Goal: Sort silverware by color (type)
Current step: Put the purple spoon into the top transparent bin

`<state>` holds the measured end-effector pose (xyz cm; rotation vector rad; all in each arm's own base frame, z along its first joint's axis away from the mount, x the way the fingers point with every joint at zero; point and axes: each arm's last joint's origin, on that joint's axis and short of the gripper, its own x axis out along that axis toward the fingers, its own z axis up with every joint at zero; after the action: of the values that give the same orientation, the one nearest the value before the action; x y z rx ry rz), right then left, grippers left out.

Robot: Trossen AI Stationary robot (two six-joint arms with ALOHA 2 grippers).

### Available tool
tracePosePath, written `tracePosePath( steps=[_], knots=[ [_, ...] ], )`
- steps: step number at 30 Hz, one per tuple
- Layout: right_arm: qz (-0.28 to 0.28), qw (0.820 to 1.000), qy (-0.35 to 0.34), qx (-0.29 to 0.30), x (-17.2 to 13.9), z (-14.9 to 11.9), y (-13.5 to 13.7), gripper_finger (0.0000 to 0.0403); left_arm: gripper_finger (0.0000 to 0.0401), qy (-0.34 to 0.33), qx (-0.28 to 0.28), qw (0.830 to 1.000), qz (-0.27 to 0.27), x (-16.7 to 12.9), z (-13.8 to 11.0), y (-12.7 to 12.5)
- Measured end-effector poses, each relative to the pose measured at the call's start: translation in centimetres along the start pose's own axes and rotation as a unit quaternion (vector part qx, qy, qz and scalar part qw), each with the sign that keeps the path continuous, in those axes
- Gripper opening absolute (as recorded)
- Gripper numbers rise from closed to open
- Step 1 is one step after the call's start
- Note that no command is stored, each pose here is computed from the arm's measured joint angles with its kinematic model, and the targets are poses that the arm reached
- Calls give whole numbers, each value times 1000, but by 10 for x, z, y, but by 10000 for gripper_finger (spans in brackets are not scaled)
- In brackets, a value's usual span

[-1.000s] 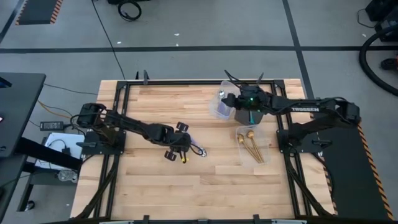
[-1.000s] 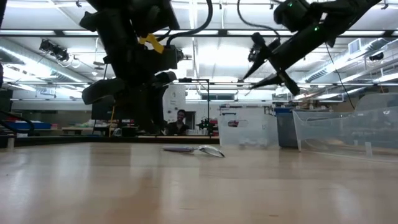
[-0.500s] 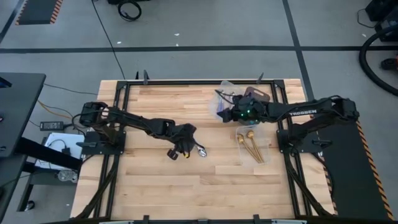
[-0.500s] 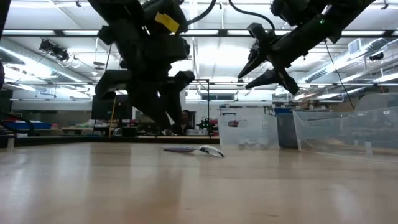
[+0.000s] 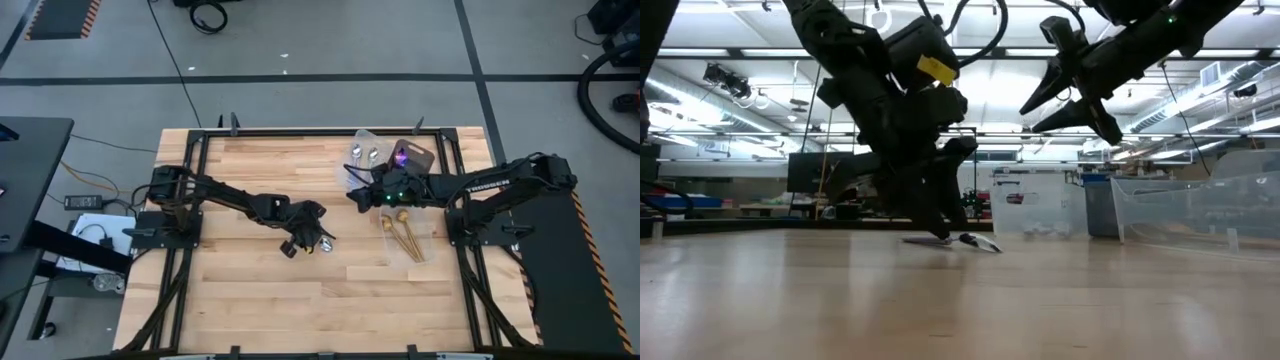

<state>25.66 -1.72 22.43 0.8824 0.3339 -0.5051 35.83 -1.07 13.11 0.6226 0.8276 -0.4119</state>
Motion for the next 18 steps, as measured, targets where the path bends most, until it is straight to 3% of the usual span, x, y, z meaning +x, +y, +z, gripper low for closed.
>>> tracePosePath(
  steps=[13, 18],
  knots=[
    [19, 1000, -23, -6, -4, -9, 12, 158, 139, -21, -27, 999, -34, 15, -15, 6],
    [28, 999, -28, -10, -6, -13, 16, 158, 103, -36, -32, 998, -46, 16, -14, 6]
  ],
)
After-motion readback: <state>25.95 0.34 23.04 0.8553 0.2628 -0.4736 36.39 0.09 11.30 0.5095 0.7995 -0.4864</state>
